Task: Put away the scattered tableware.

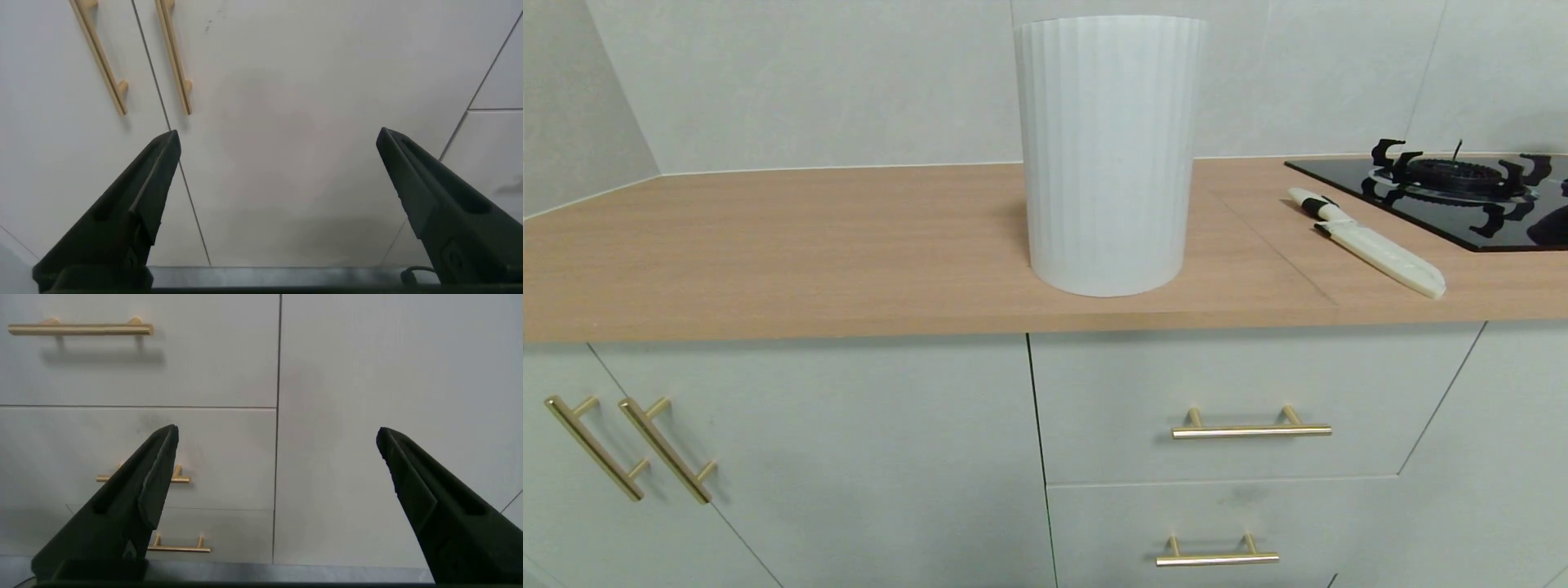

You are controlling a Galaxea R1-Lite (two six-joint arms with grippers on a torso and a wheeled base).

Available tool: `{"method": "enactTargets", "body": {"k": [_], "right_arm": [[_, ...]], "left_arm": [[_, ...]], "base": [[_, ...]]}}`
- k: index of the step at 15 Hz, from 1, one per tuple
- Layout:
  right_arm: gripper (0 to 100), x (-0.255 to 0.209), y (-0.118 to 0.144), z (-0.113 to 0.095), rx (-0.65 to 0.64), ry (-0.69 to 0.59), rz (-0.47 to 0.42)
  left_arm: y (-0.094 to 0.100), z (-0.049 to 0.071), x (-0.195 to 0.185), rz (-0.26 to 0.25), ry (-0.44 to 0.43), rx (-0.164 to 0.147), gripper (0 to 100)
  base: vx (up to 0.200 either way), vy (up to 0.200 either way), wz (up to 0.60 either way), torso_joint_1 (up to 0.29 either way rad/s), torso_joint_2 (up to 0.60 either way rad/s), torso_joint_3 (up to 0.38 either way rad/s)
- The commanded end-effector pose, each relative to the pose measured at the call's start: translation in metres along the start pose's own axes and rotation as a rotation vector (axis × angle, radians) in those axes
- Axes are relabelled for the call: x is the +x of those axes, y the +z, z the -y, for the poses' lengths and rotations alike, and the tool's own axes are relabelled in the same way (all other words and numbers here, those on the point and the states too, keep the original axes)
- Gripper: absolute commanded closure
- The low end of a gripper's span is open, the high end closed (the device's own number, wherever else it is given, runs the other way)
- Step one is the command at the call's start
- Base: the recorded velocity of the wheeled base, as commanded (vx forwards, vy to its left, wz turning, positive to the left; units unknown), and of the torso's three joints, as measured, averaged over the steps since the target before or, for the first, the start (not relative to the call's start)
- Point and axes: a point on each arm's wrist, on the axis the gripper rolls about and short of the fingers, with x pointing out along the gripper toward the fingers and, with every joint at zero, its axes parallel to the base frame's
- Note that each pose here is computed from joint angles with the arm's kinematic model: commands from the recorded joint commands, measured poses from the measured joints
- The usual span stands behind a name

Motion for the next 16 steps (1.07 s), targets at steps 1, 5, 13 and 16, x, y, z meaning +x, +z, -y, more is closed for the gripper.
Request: {"method": "enactTargets", "body": {"k": [1, 5, 13, 16], "right_arm": [[0, 0.0001, 0.0, 0.0, 0.0, 0.0, -0.001], [0, 0.0001, 0.0002, 0.0, 0.0, 0.0, 0.0], [0, 0.0001, 0.0, 0.0, 0.0, 0.0, -0.001], [0, 0.0001, 0.0, 0.0, 0.0, 0.0, -0.001]], "left_arm": [[0.0, 0.0, 0.0, 0.0, -0.001, 0.0, 0], [0.0, 0.0, 0.0, 0.0, 0.001, 0.0, 0], [0.0, 0.0, 0.0, 0.0, -0.001, 0.0, 0], [0.0, 0.0, 0.0, 0.0, 0.001, 0.0, 0]], "base": [[0.0, 0.0, 0.0, 0.0, 0.0, 0.0], [0.0, 0.0, 0.0, 0.0, 0.0, 0.0], [0.0, 0.0, 0.0, 0.101, -0.33, -0.235], [0.0, 0.0, 0.0, 0.175, -0.48, -0.289]]}}
